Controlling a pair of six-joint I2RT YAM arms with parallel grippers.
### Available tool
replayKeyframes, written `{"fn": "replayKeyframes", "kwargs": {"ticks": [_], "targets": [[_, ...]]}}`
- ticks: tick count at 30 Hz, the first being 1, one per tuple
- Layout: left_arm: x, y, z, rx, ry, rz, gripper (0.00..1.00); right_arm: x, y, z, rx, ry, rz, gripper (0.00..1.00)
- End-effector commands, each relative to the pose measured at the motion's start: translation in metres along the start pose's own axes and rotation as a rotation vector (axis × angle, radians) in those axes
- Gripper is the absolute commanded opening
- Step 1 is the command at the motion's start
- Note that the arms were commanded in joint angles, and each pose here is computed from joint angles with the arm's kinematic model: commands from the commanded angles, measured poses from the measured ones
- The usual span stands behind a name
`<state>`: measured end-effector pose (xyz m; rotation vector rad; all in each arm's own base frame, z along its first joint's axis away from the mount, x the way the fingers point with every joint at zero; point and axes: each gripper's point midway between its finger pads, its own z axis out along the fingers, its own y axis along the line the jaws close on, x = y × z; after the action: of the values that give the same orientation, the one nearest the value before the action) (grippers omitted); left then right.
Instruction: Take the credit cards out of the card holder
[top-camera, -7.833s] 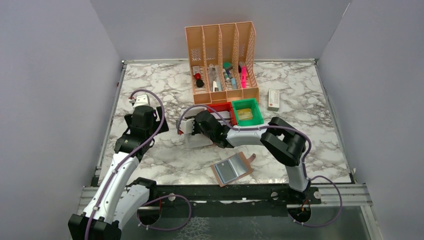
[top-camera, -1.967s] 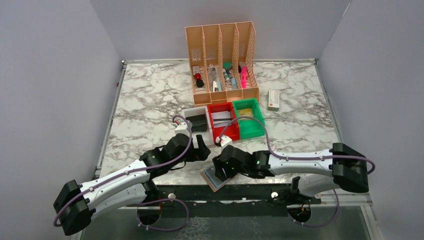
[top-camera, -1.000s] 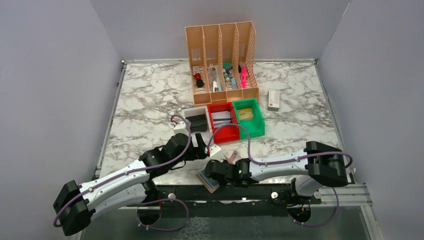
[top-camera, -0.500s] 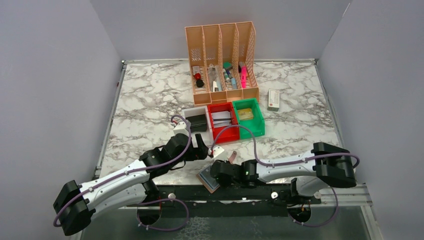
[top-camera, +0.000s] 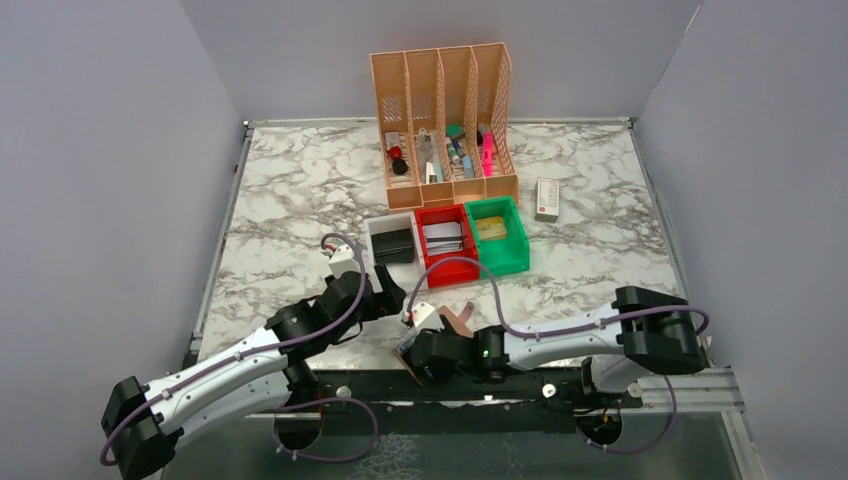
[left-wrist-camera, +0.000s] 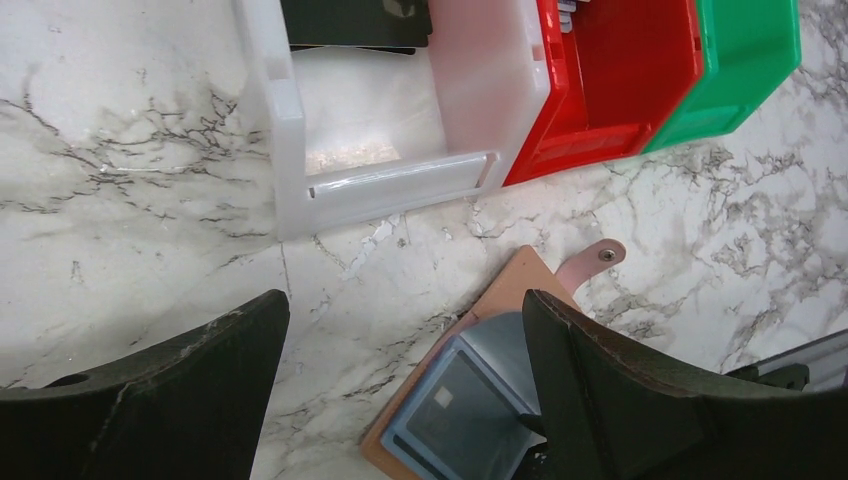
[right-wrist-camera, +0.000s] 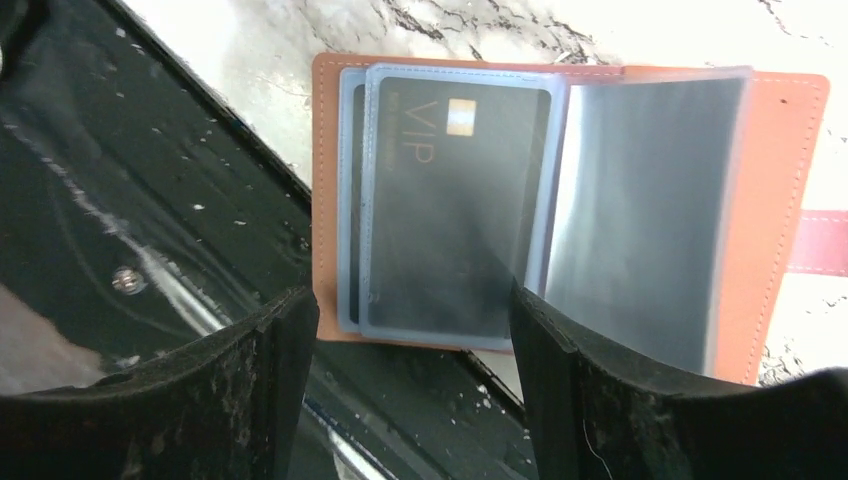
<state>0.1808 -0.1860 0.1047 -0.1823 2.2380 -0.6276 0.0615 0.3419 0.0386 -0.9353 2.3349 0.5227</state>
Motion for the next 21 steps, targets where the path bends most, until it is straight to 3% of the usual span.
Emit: {"fn": "replayKeyframes", "kwargs": {"ticks": [1,5,9,15,21], "targets": [[-0.003,0.014,-0.003,-0.054,-0.036,-0.018,0.9,0.006,-0.015,0.012,0.173,0.029,-0.062,0.76],[-0.002,0.014,-0.004,-0.049,-0.032,-0.018,0.9,0.009,-0.027,0.018,0.249,0.038,-0.085,0.76],[0.001,0.015,-0.003,-0.049,-0.021,-0.012,0.9,0.01,-0.012,0.016,0.137,0.017,-0.049,0.73],[0.003,0.015,-0.002,-0.049,-0.014,-0.01,0.91,0.007,0.006,0.012,-0.013,-0.004,0.012,0.62],[0.004,0.013,-0.003,-0.037,-0.005,-0.004,0.9,0.011,0.003,0.017,-0.094,0.032,0.082,0.6]]}}
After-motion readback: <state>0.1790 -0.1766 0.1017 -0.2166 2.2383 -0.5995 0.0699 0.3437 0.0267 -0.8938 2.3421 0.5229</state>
